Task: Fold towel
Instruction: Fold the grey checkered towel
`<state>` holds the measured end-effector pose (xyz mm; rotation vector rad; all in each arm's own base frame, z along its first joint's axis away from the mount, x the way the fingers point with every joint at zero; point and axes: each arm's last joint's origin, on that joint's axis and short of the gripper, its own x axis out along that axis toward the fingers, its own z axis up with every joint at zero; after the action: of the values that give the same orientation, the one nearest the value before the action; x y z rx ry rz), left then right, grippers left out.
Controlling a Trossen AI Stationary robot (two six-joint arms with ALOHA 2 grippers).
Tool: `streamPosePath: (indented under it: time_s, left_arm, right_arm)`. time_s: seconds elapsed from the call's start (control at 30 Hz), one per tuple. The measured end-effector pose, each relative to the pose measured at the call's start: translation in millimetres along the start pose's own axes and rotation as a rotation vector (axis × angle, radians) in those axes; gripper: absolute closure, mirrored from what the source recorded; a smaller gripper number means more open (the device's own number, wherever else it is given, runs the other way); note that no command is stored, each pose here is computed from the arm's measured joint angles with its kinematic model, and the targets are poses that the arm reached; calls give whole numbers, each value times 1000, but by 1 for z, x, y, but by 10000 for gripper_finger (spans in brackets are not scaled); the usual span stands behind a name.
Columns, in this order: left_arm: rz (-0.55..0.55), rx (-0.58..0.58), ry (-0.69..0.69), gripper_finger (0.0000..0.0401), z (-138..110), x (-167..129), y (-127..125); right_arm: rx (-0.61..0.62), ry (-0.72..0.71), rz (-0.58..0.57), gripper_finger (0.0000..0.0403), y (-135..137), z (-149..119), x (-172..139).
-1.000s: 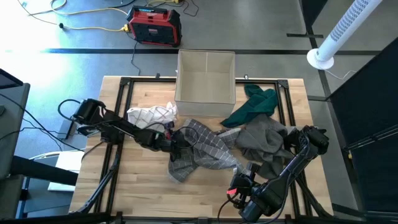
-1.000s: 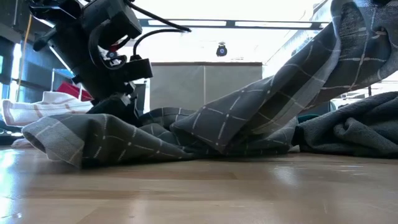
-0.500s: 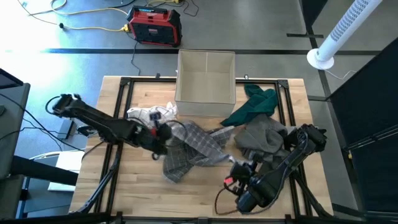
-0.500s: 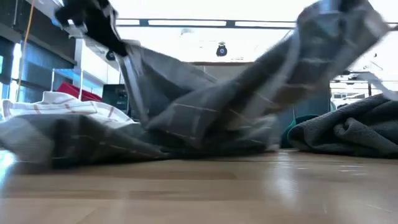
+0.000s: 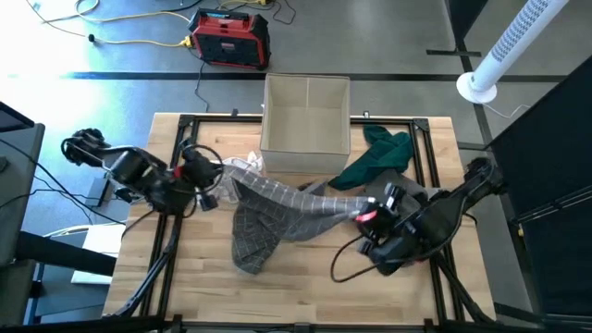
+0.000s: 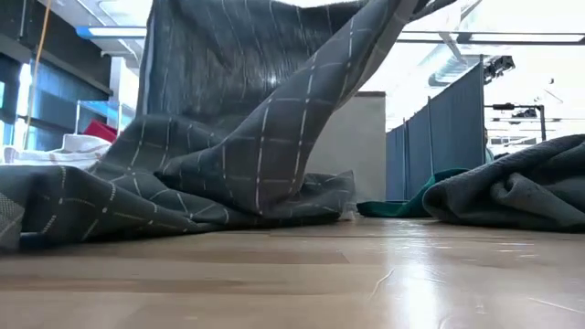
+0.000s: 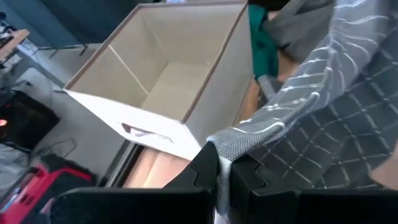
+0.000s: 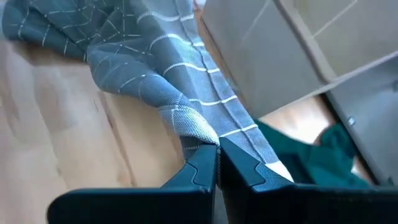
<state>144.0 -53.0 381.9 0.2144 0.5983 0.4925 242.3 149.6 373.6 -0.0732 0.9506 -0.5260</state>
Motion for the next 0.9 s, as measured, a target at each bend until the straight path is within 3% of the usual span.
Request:
streamPosePath:
  time_s: [0.17,0.3,0.53,0.9]
  left_arm:
    - [-17,-46,-76,401,6,-18,12]
    - [-57,-83,-92,401,6,-24,12]
    - [-262,-103,121,401,-24,-5,-21]
    - [-206,-159,337,401,-78,29,-55]
  right_arm:
    - [-110,3,12,403,-10,3,-2]
    - [-140,87,66,403,-2,2,4]
    - [-245,273,240,403,63,-6,40]
    - [-122,630,319,389,122,-25,102]
